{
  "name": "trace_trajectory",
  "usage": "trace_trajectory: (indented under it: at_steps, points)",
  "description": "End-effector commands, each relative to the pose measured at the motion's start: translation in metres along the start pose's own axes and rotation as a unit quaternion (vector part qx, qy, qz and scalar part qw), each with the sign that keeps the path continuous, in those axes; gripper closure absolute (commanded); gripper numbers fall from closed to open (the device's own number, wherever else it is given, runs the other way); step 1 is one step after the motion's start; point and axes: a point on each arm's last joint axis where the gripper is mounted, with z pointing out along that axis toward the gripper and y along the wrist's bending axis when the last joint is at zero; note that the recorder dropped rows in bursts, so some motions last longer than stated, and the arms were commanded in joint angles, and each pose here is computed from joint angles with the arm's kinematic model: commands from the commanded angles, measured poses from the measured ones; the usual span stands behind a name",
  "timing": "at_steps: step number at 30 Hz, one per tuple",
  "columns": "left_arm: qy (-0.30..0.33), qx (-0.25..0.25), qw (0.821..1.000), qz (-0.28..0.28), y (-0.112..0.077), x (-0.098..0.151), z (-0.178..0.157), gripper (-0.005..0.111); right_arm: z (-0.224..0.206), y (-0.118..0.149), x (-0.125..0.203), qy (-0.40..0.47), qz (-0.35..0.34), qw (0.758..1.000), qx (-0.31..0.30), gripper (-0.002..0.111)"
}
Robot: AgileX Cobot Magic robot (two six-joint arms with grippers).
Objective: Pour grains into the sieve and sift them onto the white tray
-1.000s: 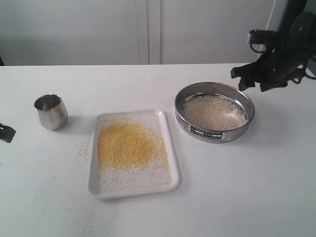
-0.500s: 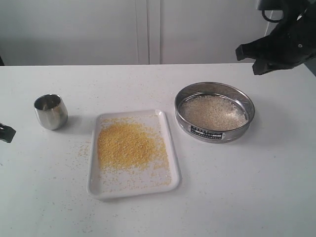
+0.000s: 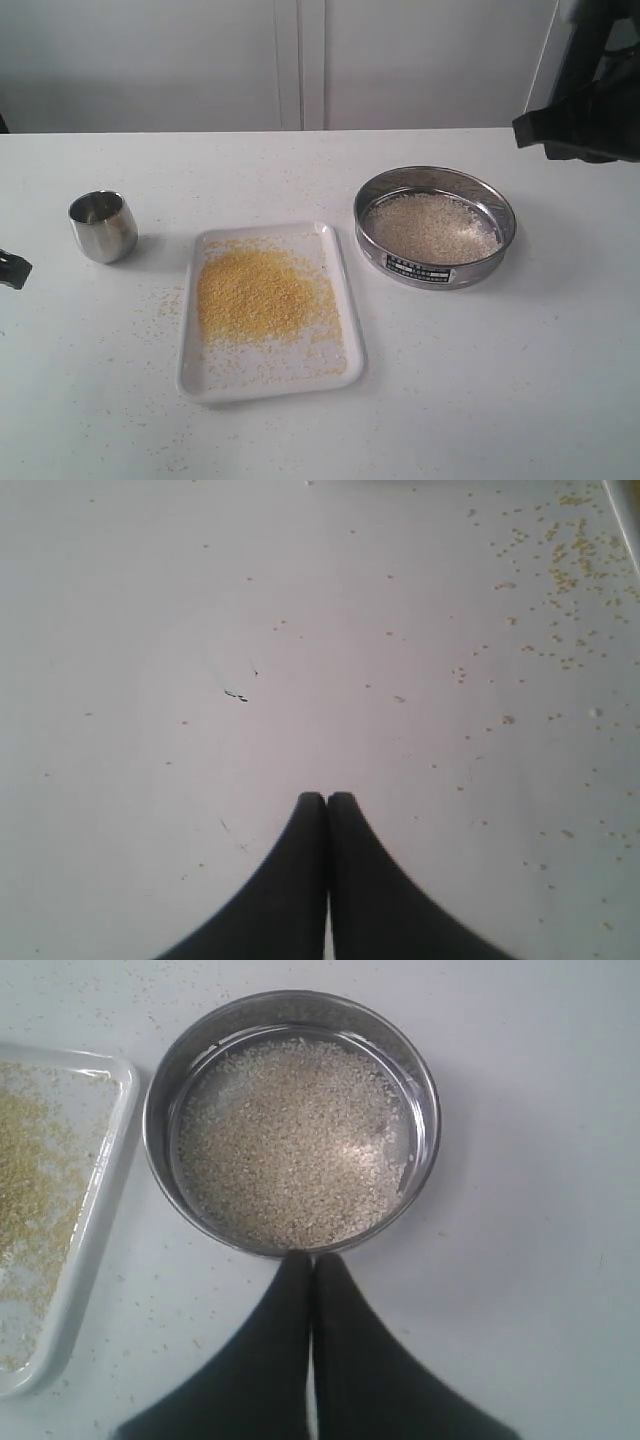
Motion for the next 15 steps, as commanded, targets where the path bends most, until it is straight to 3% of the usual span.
trace_trajectory:
  at_steps: [1, 15]
  points:
    - [0.002, 0.001, 1.0, 0.002, -0.001, 0.003, -0.002, 0.107, -0.014, 0.002, 0.014, -0.022, -0.008, 1.0, 0.006, 0.108]
    - [0.002, 0.001, 1.0, 0.002, -0.001, 0.003, -0.002, 0.107, -0.051, 0.009, 0.053, -0.098, -0.061, 0.993, 0.027, 0.108]
